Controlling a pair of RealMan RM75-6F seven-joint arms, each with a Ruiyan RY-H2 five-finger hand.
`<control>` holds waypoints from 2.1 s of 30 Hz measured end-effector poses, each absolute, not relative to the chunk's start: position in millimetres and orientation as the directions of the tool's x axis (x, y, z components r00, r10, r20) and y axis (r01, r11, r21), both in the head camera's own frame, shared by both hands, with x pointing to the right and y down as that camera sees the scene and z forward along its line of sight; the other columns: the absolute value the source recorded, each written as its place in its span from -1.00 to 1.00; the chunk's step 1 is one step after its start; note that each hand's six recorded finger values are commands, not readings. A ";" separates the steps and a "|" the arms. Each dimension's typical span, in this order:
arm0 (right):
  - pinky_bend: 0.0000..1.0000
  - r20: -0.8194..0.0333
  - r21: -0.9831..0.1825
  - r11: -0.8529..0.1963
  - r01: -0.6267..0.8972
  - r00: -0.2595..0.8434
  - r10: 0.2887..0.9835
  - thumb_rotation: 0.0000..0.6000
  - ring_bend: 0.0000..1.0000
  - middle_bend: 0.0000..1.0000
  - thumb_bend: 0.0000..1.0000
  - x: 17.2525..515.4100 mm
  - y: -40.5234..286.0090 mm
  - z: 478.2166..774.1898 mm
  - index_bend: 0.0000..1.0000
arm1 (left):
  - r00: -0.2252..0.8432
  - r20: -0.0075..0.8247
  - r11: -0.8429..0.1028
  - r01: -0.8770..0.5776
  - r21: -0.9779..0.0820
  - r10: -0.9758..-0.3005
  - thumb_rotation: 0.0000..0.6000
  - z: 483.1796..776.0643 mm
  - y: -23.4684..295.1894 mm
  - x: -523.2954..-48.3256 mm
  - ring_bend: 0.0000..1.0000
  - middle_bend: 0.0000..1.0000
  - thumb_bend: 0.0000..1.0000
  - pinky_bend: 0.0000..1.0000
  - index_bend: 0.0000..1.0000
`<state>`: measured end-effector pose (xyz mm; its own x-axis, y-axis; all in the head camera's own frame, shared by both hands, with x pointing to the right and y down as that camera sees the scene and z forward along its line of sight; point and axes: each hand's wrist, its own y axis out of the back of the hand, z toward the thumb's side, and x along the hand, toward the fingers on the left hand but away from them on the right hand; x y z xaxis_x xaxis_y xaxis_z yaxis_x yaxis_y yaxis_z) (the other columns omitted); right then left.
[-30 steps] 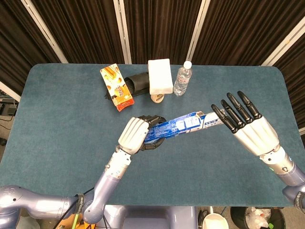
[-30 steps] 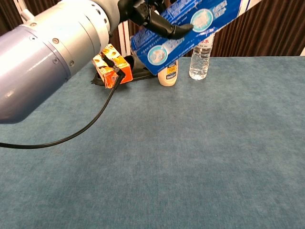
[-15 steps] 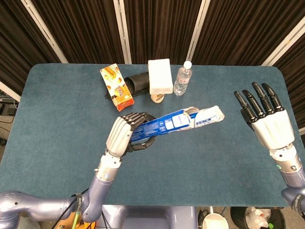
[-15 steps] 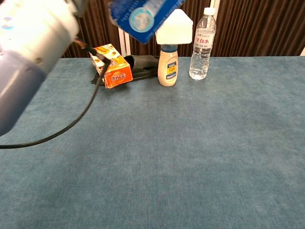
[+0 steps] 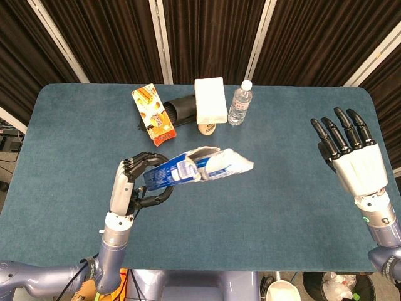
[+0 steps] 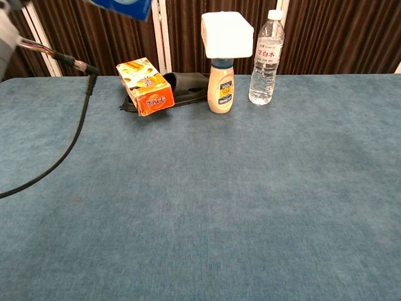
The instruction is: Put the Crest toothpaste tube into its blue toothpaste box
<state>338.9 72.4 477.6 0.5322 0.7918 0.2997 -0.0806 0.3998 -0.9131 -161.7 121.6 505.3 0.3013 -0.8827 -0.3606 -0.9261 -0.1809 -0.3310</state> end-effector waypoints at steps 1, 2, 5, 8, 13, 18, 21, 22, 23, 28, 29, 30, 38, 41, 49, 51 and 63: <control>-0.51 0.300 -0.913 0.399 -0.079 0.532 0.792 1.00 -0.66 -0.30 -0.13 338.2 72.7 477.7 -0.64 | 0.298 -0.383 -0.178 -0.931 -0.318 -0.875 1.00 503.2 122.7 -163.8 -0.13 -0.10 -0.08 0.08 -0.35; -0.51 0.301 -0.914 0.399 -0.077 0.531 0.792 1.00 -0.66 -0.30 -0.13 337.6 72.8 477.7 -0.64 | 0.295 -0.398 -0.175 -0.934 -0.310 -0.869 1.00 501.7 123.6 -165.3 -0.14 -0.12 -0.08 0.08 -0.36; -0.51 0.301 -0.915 0.397 -0.075 0.529 0.794 1.00 -0.66 -0.30 -0.13 336.3 73.2 478.1 -0.64 | 0.279 -0.436 -0.169 -0.947 -0.274 -0.856 1.00 497.8 126.1 -168.4 -0.16 -0.14 -0.08 0.08 -0.38; -0.51 0.300 -0.914 0.398 -0.077 0.530 0.793 1.00 -0.66 -0.30 -0.13 336.5 73.3 477.4 -0.64 | 0.261 -0.450 -0.164 -0.956 -0.243 -0.854 1.00 496.9 127.3 -169.7 -0.17 -0.15 -0.08 0.08 -0.38; -0.51 0.296 -0.915 0.395 -0.080 0.529 0.795 1.00 -0.66 -0.30 -0.13 338.4 73.0 476.3 -0.64 | 0.221 -0.467 -0.150 -0.971 -0.186 -0.856 1.00 495.3 128.2 -172.2 -0.19 -0.16 -0.08 0.07 -0.39; -0.51 0.288 -0.918 0.388 -0.086 0.529 0.798 1.00 -0.66 -0.30 -0.13 340.6 73.3 477.2 -0.64 | 0.176 -0.478 -0.128 -0.983 -0.132 -0.860 1.00 491.0 128.0 -173.0 -0.20 -0.18 -0.08 0.07 -0.39; -0.51 0.288 -0.918 0.387 -0.084 0.531 0.797 1.00 -0.66 -0.30 -0.13 340.3 73.7 477.3 -0.64 | 0.182 -0.483 -0.133 -0.982 -0.135 -0.857 1.00 490.3 129.0 -171.2 -0.23 -0.23 -0.11 0.04 -0.44; -0.51 0.289 -0.918 0.387 -0.082 0.530 0.797 1.00 -0.66 -0.30 -0.13 340.2 73.7 477.3 -0.64 | 0.183 -0.487 -0.132 -0.982 -0.137 -0.854 1.00 489.5 129.5 -170.8 -0.24 -0.24 -0.12 0.03 -0.45; -0.51 0.289 -0.919 0.386 -0.081 0.529 0.798 1.00 -0.66 -0.30 -0.13 340.1 73.7 477.4 -0.64 | 0.184 -0.488 -0.132 -0.981 -0.139 -0.853 1.00 489.3 129.8 -170.5 -0.25 -0.25 -0.12 0.02 -0.46; -0.51 0.284 -0.920 0.383 -0.084 0.531 0.798 1.00 -0.66 -0.30 -0.13 340.2 74.0 478.6 -0.64 | 0.199 -0.479 -0.143 -0.978 -0.150 -0.855 1.00 492.8 131.5 -168.7 -0.26 -0.24 -0.10 0.02 -0.47; -0.51 0.283 -0.920 0.382 -0.084 0.531 0.799 1.00 -0.66 -0.30 -0.13 340.2 74.1 478.7 -0.64 | 0.200 -0.477 -0.143 -0.978 -0.154 -0.856 1.00 493.5 131.6 -168.6 -0.25 -0.23 -0.09 0.02 -0.47; -0.51 0.283 -0.921 0.381 -0.083 0.531 0.799 1.00 -0.66 -0.30 -0.13 340.1 74.3 478.7 -0.64 | 0.200 -0.475 -0.143 -0.978 -0.155 -0.857 1.00 494.0 131.7 -168.4 -0.20 -0.17 -0.05 0.05 -0.44; -0.51 0.279 -0.923 0.377 -0.081 0.536 0.797 1.00 -0.66 -0.30 -0.13 338.7 76.0 479.5 -0.64 | 0.208 -0.469 -0.142 -0.975 -0.171 -0.859 1.00 496.2 131.9 -169.3 0.25 0.30 0.27 0.39 -0.01; -0.51 0.277 -0.924 0.374 -0.079 0.536 0.798 1.00 -0.66 -0.30 -0.13 338.5 77.0 479.9 -0.64 | 0.225 -0.456 -0.149 -0.969 -0.196 -0.861 1.00 499.8 131.2 -170.4 0.23 0.26 0.26 0.38 -0.04; -0.51 0.276 -0.927 0.369 -0.071 0.538 0.797 1.00 -0.66 -0.30 -0.13 338.0 78.9 478.5 -0.64 | 0.344 -0.376 -0.196 -0.905 -0.378 -0.860 1.00 522.5 129.2 -180.4 0.20 0.22 0.22 0.35 -0.04; -0.51 0.280 -0.927 0.369 -0.064 0.537 0.796 1.00 -0.66 -0.30 -0.13 337.1 79.1 477.1 -0.64 | 0.382 -0.344 -0.212 -0.873 -0.440 -0.858 1.00 531.3 129.6 -185.2 0.20 0.23 0.22 0.35 -0.04; -0.51 0.298 -0.929 0.370 -0.025 0.544 0.784 1.00 -0.66 -0.30 -0.13 325.6 83.2 468.5 -0.64 | 0.526 0.038 -0.379 -0.560 -0.737 -0.850 1.00 617.1 157.1 -223.5 0.19 0.21 0.19 0.33 -0.07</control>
